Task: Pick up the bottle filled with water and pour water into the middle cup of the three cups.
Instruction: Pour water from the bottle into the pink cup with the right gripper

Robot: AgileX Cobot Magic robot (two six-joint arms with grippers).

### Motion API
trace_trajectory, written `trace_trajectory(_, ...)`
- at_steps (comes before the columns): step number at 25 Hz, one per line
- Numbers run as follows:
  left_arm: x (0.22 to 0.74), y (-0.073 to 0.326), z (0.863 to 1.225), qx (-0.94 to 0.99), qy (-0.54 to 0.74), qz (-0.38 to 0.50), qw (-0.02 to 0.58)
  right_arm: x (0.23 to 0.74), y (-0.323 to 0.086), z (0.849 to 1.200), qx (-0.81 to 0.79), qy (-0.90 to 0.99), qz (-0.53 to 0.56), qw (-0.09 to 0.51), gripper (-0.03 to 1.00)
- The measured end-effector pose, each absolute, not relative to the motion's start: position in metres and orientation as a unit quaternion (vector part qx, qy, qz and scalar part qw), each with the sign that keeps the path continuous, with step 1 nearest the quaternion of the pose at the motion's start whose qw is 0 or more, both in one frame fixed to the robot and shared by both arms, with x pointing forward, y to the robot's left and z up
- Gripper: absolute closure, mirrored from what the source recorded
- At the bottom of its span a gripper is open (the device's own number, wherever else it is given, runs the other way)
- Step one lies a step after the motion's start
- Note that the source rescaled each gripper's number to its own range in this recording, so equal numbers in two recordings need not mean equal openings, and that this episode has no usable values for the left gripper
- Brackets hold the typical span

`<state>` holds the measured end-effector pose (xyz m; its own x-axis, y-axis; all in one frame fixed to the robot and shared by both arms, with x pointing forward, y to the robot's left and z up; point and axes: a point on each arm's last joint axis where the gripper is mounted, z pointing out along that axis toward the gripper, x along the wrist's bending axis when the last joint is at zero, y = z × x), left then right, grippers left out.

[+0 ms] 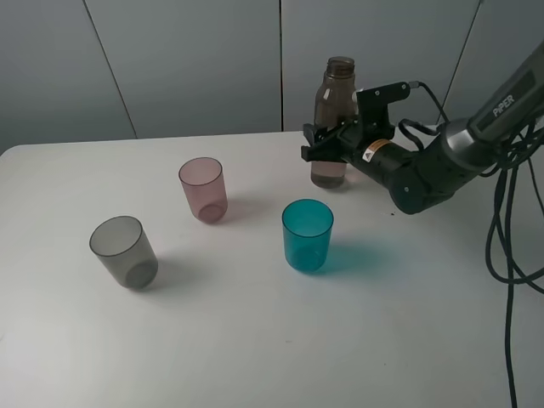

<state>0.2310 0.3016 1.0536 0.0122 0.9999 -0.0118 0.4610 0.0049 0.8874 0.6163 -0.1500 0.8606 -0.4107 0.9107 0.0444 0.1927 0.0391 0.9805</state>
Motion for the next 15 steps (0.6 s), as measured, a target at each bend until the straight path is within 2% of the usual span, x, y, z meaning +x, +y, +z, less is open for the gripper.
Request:
trace_trajectory(6,0.231,0.302,1.054,0.606,0.603,0.361,0.373,0.614,-0.141,0.903,0.380,0.656,0.524,0.388,0.97)
trace_trajectory(9,0.231,0.302,1.054,0.606,0.603,0.361,0.373,0.609,-0.127,0.912,0.352,0.674,0.506,0.408,0.97)
trace_trajectory(15,0.231,0.302,1.054,0.606,0.603,0.361,0.373,0.609,-0.091,0.922,0.300,0.719,0.478,0.405,0.97)
